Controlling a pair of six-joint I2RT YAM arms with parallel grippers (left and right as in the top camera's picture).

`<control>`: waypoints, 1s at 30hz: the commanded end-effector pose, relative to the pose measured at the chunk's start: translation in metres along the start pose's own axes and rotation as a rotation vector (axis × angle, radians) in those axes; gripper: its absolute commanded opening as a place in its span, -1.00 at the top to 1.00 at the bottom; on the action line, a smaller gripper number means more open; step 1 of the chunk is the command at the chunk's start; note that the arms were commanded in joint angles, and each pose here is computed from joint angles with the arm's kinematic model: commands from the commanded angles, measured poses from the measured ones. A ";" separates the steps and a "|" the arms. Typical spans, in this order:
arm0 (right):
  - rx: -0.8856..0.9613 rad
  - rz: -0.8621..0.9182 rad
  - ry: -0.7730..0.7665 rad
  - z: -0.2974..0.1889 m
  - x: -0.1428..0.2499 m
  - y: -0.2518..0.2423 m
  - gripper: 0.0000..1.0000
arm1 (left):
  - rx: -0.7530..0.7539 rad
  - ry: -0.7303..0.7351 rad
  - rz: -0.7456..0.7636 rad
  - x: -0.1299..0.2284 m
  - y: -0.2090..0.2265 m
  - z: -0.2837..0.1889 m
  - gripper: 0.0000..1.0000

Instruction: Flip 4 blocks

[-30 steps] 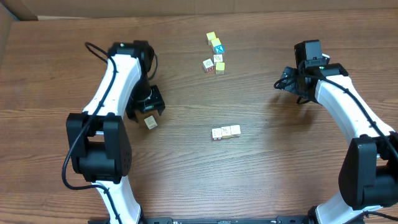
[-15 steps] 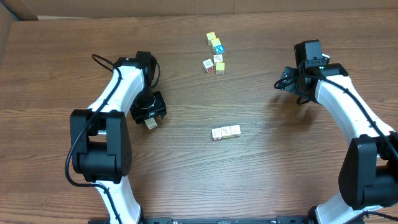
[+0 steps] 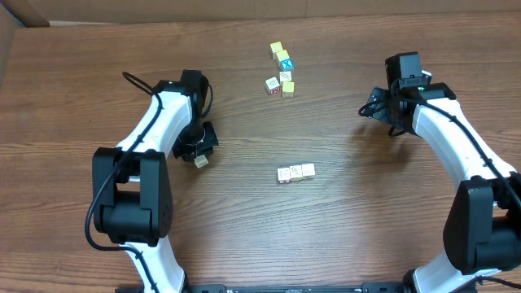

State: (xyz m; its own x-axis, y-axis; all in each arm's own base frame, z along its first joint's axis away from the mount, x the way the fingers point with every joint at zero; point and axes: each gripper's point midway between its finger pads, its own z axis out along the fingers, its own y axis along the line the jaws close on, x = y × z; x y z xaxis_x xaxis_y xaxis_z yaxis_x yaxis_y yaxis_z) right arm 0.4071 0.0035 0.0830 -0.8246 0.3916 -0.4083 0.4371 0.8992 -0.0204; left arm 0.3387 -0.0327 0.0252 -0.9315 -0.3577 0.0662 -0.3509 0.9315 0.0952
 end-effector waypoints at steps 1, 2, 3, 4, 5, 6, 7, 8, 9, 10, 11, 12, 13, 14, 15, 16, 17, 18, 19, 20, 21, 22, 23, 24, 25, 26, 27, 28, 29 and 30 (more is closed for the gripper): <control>-0.002 -0.001 -0.031 -0.006 -0.009 0.002 -1.00 | 0.058 0.068 0.074 0.019 -0.028 0.021 0.55; -0.002 -0.001 -0.031 -0.006 -0.009 0.002 -1.00 | 0.058 0.065 0.083 0.020 -0.031 0.021 0.55; -0.002 -0.001 -0.031 -0.006 -0.009 0.002 -1.00 | 0.058 0.062 0.098 0.021 -0.033 0.021 0.54; -0.002 -0.001 -0.031 -0.006 -0.009 0.002 -1.00 | 0.062 0.061 0.114 0.023 -0.036 0.021 0.52; -0.002 -0.001 -0.031 -0.006 -0.009 0.002 -1.00 | 0.067 0.063 0.126 0.025 -0.039 0.021 0.52; -0.002 -0.001 -0.031 -0.006 -0.009 0.002 -1.00 | 0.070 0.064 0.135 0.026 -0.041 0.021 0.52; -0.002 -0.001 -0.031 -0.006 -0.009 0.002 -1.00 | 0.075 0.068 0.145 0.028 -0.044 0.020 0.53; -0.002 -0.001 -0.031 -0.006 -0.009 0.002 -1.00 | 0.086 0.074 0.164 0.031 -0.048 0.020 0.52; -0.002 -0.001 -0.031 -0.006 -0.009 0.002 -1.00 | 0.100 0.081 0.183 0.034 -0.052 0.020 0.52; -0.002 -0.001 -0.031 -0.006 -0.009 0.002 -1.00 | 0.117 0.093 0.202 0.037 -0.056 0.019 0.51; -0.002 -0.001 -0.031 -0.006 -0.009 0.002 -1.00 | 0.131 0.104 0.214 0.041 -0.060 0.019 0.50; -0.002 -0.001 -0.031 -0.006 -0.009 0.002 -1.00 | 0.145 0.117 0.223 0.045 -0.063 0.018 0.50; -0.002 -0.001 -0.031 -0.006 -0.009 0.002 -1.00 | 0.162 0.128 0.233 0.049 -0.067 0.017 0.50; -0.002 -0.001 -0.031 -0.006 -0.009 0.002 -1.00 | 0.177 0.136 0.242 0.052 -0.071 0.016 0.50; -0.002 -0.001 -0.031 -0.006 -0.009 0.002 -1.00 | 0.193 0.144 0.249 0.054 -0.075 0.016 0.49; -0.002 -0.001 -0.031 -0.006 -0.009 0.002 -1.00 | 0.203 0.150 0.251 0.056 -0.078 0.015 0.49; -0.002 -0.001 -0.031 -0.006 -0.009 0.002 -1.00 | 0.217 0.158 0.255 0.059 -0.081 0.014 0.49; -0.002 -0.001 -0.031 -0.006 -0.009 0.002 -1.00 | 0.227 0.164 0.257 0.060 -0.083 0.014 0.49; -0.002 -0.001 -0.031 -0.006 -0.009 0.002 -1.00 | 0.241 0.172 0.262 0.062 -0.085 0.013 0.49; -0.002 -0.001 -0.031 -0.006 -0.009 0.002 -1.00 | 0.260 0.180 0.273 0.064 -0.088 0.012 0.49; -0.002 -0.001 -0.031 -0.006 -0.009 0.002 -1.00 | 0.278 0.189 0.281 0.066 -0.091 0.011 0.51; -0.002 -0.001 -0.031 -0.006 -0.009 0.002 -1.00 | 0.298 0.199 0.287 0.069 -0.094 0.010 0.50; -0.002 -0.001 -0.031 -0.006 -0.009 0.002 -1.00 | 0.314 0.207 0.288 0.071 -0.096 0.008 0.51; -0.002 -0.001 -0.031 -0.006 -0.009 0.002 -1.00 | 0.320 0.210 0.288 0.072 -0.097 0.008 0.54; -0.002 -0.001 -0.031 -0.006 -0.009 0.002 -1.00 | 0.321 0.211 0.289 0.072 -0.098 0.008 0.56; -0.002 -0.001 -0.031 -0.006 -0.009 0.002 -1.00 | 0.320 0.211 0.290 0.072 -0.098 0.008 0.60; -0.002 -0.001 -0.031 -0.006 -0.009 0.002 -1.00 | 0.320 0.212 0.290 0.072 -0.098 0.008 0.62; -0.002 -0.001 -0.031 -0.006 -0.009 0.002 -1.00 | 0.319 0.216 0.289 0.073 -0.098 0.008 0.64; -0.002 -0.001 -0.031 -0.006 -0.009 0.002 -1.00 | 0.320 0.222 0.288 0.074 -0.097 0.008 0.67; -0.002 -0.001 -0.031 -0.006 -0.009 0.002 -1.00 | 0.316 0.228 0.287 0.076 -0.096 0.007 0.73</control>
State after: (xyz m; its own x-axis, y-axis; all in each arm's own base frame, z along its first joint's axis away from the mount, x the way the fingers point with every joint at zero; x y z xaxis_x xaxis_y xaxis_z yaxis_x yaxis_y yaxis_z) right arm 0.4071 0.0038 0.0830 -0.8248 0.3913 -0.4081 0.4366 0.8994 -0.0201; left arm 0.3150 -0.1434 0.0250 -0.9753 -0.0865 0.2033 -0.1364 0.9597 -0.2458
